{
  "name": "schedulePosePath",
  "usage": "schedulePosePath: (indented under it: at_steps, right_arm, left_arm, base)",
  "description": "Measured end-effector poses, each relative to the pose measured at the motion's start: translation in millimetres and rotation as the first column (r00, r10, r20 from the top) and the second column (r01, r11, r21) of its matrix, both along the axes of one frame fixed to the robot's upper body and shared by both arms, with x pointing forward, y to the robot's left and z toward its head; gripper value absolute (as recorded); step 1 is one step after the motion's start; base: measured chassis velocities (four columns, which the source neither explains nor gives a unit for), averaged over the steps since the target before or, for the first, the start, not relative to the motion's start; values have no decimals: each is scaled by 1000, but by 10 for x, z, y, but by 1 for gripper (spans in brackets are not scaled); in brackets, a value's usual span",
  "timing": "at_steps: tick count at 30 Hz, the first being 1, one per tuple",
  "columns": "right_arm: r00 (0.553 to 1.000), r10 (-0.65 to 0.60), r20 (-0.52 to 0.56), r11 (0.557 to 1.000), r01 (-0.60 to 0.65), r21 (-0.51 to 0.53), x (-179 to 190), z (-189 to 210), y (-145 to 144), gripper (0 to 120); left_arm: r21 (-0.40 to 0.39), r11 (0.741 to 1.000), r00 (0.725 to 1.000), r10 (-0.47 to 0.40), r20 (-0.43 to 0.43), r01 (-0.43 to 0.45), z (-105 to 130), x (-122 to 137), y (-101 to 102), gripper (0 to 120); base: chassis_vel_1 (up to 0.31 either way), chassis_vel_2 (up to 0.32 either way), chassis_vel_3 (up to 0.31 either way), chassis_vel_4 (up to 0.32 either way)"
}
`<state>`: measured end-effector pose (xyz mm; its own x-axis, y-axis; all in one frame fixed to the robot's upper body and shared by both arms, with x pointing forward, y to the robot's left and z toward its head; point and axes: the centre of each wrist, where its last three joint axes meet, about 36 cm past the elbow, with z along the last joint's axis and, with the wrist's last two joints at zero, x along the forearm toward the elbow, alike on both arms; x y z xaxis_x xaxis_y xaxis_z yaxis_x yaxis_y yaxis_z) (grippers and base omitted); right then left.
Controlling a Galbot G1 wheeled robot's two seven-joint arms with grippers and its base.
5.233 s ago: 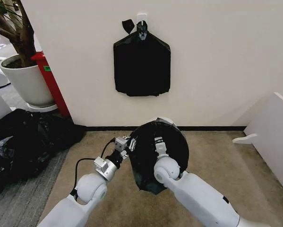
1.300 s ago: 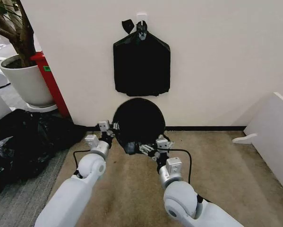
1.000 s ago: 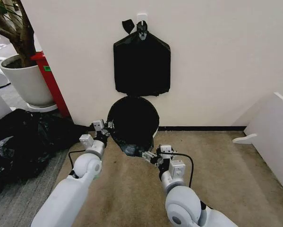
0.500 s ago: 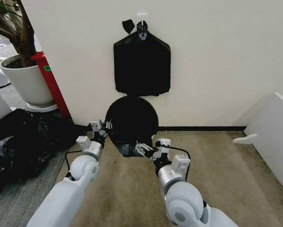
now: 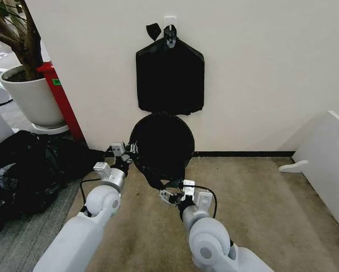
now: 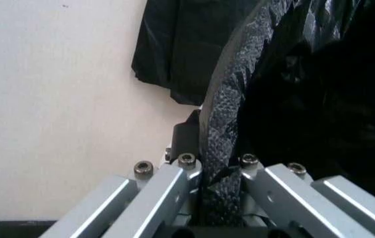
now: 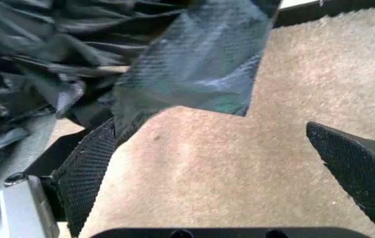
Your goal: Place the garbage bag over the trash bin.
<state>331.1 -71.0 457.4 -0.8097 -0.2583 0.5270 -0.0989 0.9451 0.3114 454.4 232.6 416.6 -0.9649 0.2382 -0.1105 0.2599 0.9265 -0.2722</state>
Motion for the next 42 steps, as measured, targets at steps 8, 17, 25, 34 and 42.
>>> schedulePosePath:
  at_steps: [8, 17, 25, 34, 42]
  right_arm:
    - [999, -31, 37, 998, 33, -57, 158, -161, -36, 100]
    - [990, -132, 57, 988, 136, -75, 417, -433, -154, 100]
    - [975, -203, 86, 973, 211, -91, 623, -594, -301, 100]
    - [962, -182, 203, 955, 222, -198, 507, -741, -476, 100]
    - [922, -65, 382, 942, 183, -282, 369, -973, -657, 100]
  left_arm:
    - [-7, 1000, 1000, -8, 12, 8, 49, -37, -20, 1]
    - [-9, 1000, 1000, -19, 18, 19, 75, -67, -29, 1]
    - [-14, 999, 999, -31, 19, 31, 84, -108, -54, 1]
    - [-6, 1000, 1000, -18, 17, 18, 78, -113, 22, 1]
    - [3, 1000, 1000, -2, 20, 2, 100, -132, 129, 1]
  base:
    - [0, 0, 0, 0]
    - [0, 0, 0, 0]
    - [0, 0, 0, 0]
    - [0, 0, 0, 0]
    - [0, 0, 0, 0]
